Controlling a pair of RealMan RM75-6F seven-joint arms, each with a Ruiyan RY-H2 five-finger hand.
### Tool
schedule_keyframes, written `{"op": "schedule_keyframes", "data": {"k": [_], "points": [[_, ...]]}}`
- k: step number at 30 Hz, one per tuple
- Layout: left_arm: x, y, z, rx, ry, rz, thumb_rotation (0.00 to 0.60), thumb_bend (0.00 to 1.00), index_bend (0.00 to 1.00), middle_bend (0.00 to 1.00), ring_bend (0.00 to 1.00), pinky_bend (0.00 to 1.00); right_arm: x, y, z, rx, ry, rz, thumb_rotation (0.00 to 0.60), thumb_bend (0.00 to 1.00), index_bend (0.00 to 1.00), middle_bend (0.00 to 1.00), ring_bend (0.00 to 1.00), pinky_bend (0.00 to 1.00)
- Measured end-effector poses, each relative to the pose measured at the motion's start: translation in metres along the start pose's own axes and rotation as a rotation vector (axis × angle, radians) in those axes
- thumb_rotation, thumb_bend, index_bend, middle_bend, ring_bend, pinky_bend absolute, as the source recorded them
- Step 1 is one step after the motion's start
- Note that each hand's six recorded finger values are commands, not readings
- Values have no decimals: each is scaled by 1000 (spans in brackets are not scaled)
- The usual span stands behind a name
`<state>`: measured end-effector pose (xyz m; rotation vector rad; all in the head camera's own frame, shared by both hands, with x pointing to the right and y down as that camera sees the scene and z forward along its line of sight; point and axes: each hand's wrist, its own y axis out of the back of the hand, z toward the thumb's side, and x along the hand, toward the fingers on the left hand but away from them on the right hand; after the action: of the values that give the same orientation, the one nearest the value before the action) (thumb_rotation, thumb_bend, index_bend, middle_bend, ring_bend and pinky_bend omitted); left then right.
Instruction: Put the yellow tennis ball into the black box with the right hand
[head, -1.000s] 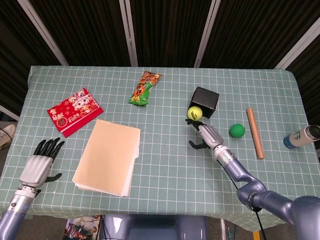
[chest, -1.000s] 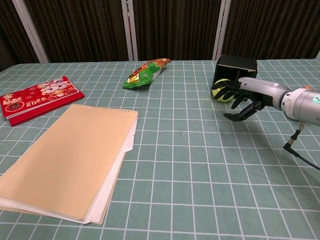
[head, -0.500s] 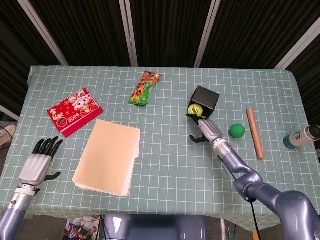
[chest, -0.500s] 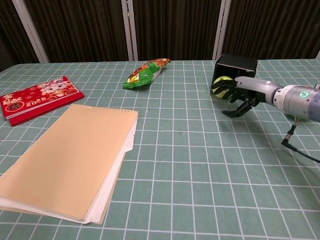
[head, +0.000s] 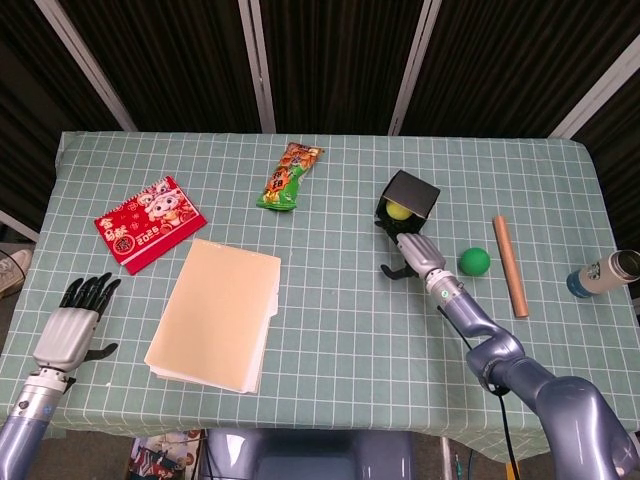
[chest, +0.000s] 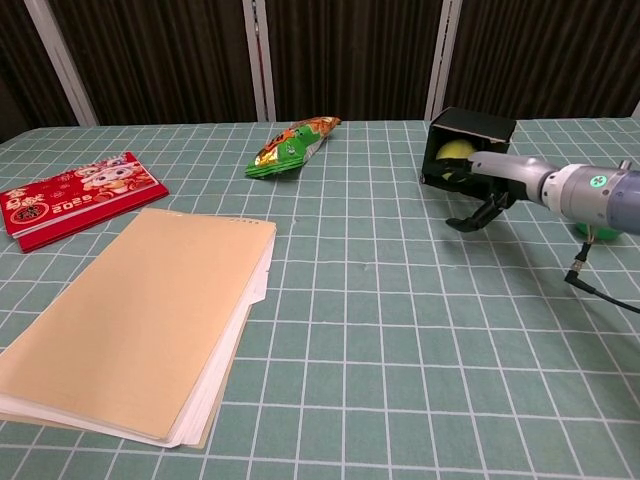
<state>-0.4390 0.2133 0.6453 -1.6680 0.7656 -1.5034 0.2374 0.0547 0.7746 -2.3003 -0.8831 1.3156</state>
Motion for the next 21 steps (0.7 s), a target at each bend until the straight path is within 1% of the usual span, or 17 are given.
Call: {"op": "schedule_keyframes", "data": {"k": [7, 13, 16, 19, 21], "points": [[0, 0, 1, 1, -2, -1, 600, 105, 0, 0, 35, 0, 0, 2, -6, 33, -13, -5, 600, 435, 0, 0, 0, 0], [-3, 3, 3, -2, -13, 10, 600, 104, 0, 0, 35, 0, 12, 1, -4, 28, 18, -6, 600, 435, 0, 0, 0, 0], [-6, 6, 4, -4, -25, 20, 600, 104, 0, 0, 35, 0, 25, -2, 0, 19, 49, 0, 600, 434, 0, 0, 0, 0], [-10, 9, 5, -8, -39, 31, 600, 104, 0, 0, 35, 0, 46, -6, 5, 1, 89, 6, 600, 435, 0, 0, 0, 0], [-12, 12, 5, -14, -49, 40, 600, 104, 0, 0, 35, 0, 65, -9, 10, -12, 118, 7, 600, 435, 0, 0, 0, 0]]}}
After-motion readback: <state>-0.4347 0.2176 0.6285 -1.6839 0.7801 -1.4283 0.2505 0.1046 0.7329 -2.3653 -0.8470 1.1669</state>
